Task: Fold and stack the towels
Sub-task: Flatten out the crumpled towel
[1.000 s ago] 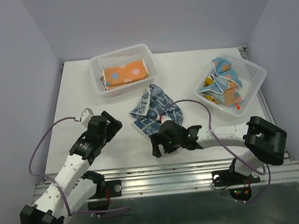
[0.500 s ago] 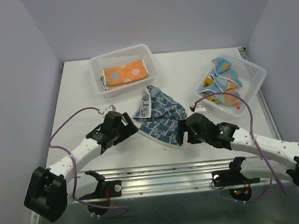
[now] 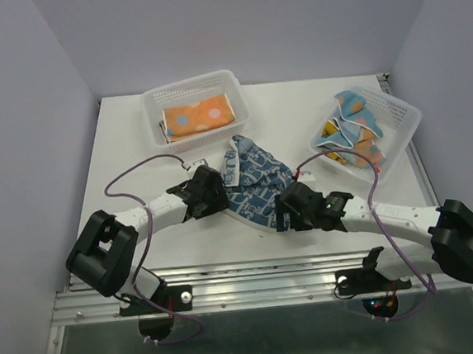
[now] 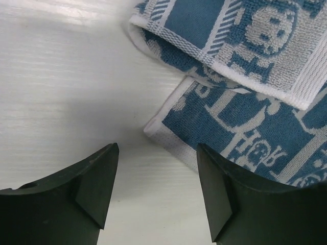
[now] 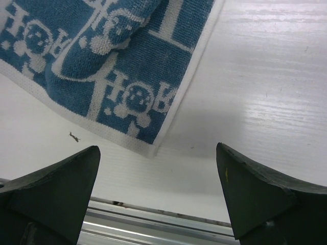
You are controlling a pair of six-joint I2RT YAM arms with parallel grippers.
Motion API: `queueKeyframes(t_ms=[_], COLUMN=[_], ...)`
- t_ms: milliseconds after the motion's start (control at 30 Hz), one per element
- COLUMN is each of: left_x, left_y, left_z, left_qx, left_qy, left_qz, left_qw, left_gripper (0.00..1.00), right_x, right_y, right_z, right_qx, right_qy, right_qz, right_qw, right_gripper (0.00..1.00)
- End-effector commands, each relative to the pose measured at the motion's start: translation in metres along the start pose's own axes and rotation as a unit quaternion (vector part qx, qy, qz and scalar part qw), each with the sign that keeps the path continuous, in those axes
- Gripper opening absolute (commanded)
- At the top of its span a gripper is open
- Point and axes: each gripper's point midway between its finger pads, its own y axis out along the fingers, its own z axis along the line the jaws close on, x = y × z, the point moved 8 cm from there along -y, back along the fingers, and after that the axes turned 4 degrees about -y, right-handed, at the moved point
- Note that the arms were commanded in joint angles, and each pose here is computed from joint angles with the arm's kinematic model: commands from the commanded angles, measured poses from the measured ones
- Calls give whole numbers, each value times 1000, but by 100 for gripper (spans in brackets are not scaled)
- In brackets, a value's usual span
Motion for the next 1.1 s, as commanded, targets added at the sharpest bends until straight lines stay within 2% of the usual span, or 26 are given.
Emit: queueKeyframes(t_ms=[0, 200, 333, 367, 400, 433, 467, 533, 567, 667, 767, 800, 867, 1067], left_x=[0, -7, -19, -21, -24, -27, -28, -30, -31, -31, -31, -30, -32, -37], left_y=[5, 13, 18, 18, 19, 20, 20, 22, 21, 17, 9, 5, 2, -8], left_z=[-4, -1, -7, -6, -6, -3, -2, 1, 1, -3, -9, -12, -11, -7], left_qx=[29, 115, 122, 123, 126, 131, 133, 139, 138, 122, 101, 92, 88, 76], left_qy=[24, 25, 40, 40, 40, 36, 36, 34, 30, 24, 13, 6, 0, -35], left_qz=[-4, -11, 2, 5, 9, 11, 14, 14, 16, 13, 6, 1, 1, -5], left_qw=[999, 993, 992, 992, 991, 991, 990, 990, 990, 992, 995, 996, 996, 997], left_gripper=[68, 59, 52, 47, 36, 32, 19, 3, 0, 0, 0, 0, 0, 0], right_x=[18, 17, 16, 16, 15, 15, 14, 13, 11, 8, 4, 3, 1, -10], right_y=[-2, -3, -3, -3, -3, -4, -4, -3, -2, 2, 10, 13, 15, 27], right_z=[11, 9, 7, 7, 6, 6, 7, 7, 7, 3, 3, 5, 10, 12], right_qx=[22, 24, 23, 23, 21, 23, 26, 29, 25, -2, -24, -24, -22, -59], right_qy=[24, 23, 23, 23, 23, 23, 23, 22, 17, 22, 31, 29, 34, 29], right_qz=[-44, -52, -55, -55, -53, -52, -49, -44, -38, -26, -14, -11, -8, 12], right_qw=[999, 998, 998, 998, 998, 998, 998, 998, 999, 999, 999, 999, 999, 998], right_gripper=[100, 100, 100, 100, 100, 100, 100, 100, 100, 100, 94, 88, 83, 73])
